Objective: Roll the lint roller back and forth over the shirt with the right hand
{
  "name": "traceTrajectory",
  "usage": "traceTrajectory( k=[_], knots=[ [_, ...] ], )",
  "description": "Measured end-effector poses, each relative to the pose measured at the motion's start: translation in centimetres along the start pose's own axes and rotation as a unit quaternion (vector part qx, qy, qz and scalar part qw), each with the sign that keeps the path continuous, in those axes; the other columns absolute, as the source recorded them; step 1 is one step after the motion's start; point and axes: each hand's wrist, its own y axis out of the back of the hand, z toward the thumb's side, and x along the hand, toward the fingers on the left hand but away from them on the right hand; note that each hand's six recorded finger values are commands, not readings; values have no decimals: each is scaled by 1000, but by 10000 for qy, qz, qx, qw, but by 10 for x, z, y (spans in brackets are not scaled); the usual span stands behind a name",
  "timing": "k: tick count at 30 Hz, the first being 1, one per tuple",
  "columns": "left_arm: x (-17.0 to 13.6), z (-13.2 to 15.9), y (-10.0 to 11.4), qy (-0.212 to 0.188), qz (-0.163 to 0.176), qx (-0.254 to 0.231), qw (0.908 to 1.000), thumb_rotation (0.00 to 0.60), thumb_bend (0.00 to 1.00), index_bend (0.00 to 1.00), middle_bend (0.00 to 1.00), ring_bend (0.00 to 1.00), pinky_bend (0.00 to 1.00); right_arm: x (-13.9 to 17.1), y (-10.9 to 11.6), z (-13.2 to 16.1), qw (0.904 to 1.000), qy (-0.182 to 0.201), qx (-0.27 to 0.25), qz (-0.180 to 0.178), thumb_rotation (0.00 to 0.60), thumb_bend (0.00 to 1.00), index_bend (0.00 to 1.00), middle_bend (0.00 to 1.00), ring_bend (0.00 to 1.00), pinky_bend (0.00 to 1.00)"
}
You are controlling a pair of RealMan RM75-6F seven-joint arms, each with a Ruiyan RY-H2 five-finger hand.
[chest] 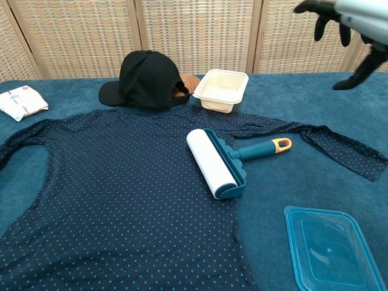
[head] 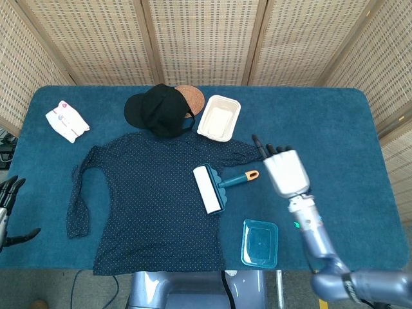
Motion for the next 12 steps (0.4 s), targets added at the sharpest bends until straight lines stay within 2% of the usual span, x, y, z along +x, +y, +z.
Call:
traceTrajectory(
  k=[5, 10, 12],
  knots=[
    [-1, 1, -1, -84, 75, -24, 9999, 600, 0, 0, 0, 0, 0, 50, -18, -53, 9982, -156, -550, 176, 600, 0, 0, 0, 0, 0],
    [-4, 5, -1, -154, 112, -1, 9998, 600, 0, 0, 0, 0, 0, 106, -38, -99, 9957, -508, -639, 447, 600, 0, 0, 0, 0, 0],
    [-5, 6, -1, -162, 107, 4, 9998, 600, 0, 0, 0, 0, 0, 116, -41, -105, 9948, -586, -665, 501, 600, 0, 0, 0, 0, 0]
  ],
)
